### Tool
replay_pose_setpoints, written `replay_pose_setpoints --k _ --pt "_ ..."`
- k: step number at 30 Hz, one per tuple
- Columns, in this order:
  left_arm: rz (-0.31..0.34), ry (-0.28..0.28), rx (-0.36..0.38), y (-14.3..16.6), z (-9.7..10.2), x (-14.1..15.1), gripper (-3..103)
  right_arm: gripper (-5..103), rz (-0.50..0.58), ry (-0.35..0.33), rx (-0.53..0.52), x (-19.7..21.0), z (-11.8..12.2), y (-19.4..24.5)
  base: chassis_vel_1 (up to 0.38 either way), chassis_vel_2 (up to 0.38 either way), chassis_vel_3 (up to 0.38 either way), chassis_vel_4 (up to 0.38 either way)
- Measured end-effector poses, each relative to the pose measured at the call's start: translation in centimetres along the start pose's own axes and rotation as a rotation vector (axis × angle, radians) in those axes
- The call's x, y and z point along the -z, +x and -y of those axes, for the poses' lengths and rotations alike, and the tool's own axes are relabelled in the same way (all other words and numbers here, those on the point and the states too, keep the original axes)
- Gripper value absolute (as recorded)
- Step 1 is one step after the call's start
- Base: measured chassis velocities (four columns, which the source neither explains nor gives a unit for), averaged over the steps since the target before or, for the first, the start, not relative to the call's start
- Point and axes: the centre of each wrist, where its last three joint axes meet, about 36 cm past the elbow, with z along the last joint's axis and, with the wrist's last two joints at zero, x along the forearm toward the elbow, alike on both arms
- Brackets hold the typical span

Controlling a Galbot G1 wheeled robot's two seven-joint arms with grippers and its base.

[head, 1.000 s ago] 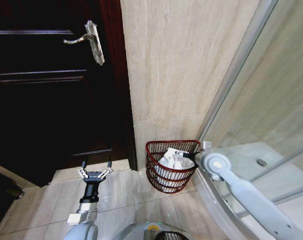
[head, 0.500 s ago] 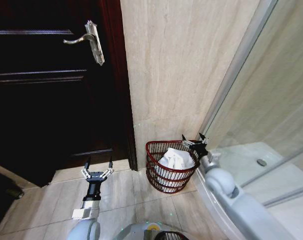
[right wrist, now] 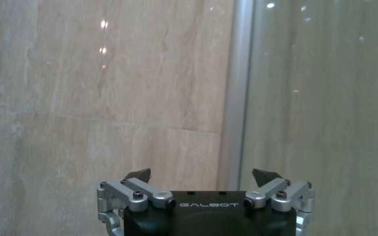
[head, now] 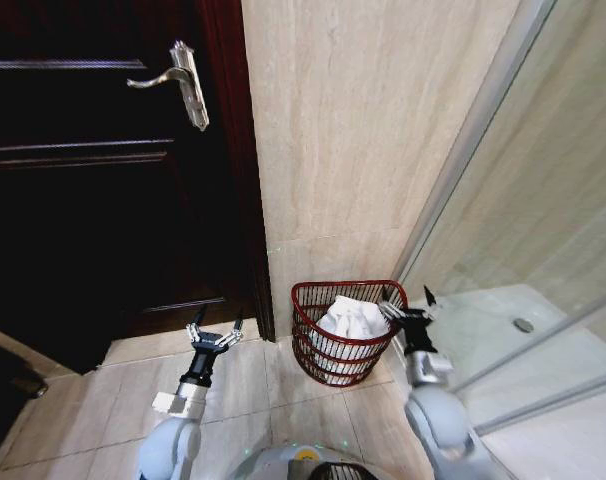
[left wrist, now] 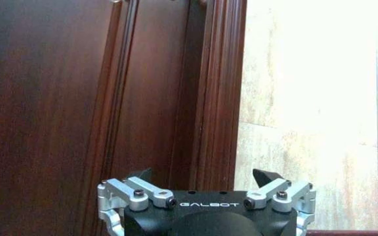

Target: Discard the used towel into the hamper.

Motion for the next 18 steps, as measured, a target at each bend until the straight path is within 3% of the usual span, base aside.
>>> replay_pose_setpoints --k 5,8,12,18 --pt "-0.034 -0.028 0.068 0.0 -0.1 -0.1 100 100 0.031 -0.007 -0.019 0.5 -0.1 0.8 0.0 0.0 0.0 0.0" --pt "-0.072 -0.046 0.177 -0.2 0.5 0.4 100 100 0.011 0.015 0.009 0.4 0.0 2.8 0.0 0.0 0.0 0.0" --pt "-0.082 -0.073 0.207 -0.8 1.1 1.4 100 100 -0.026 0.028 0.021 0.2 0.0 5.2 0.0 0.0 0.0 0.0" --pt "-0.061 -0.089 0.189 -0.8 1.4 1.8 100 100 -0.028 0.017 0.001 0.1 -0.3 7.2 0.0 0.0 0.0 0.0"
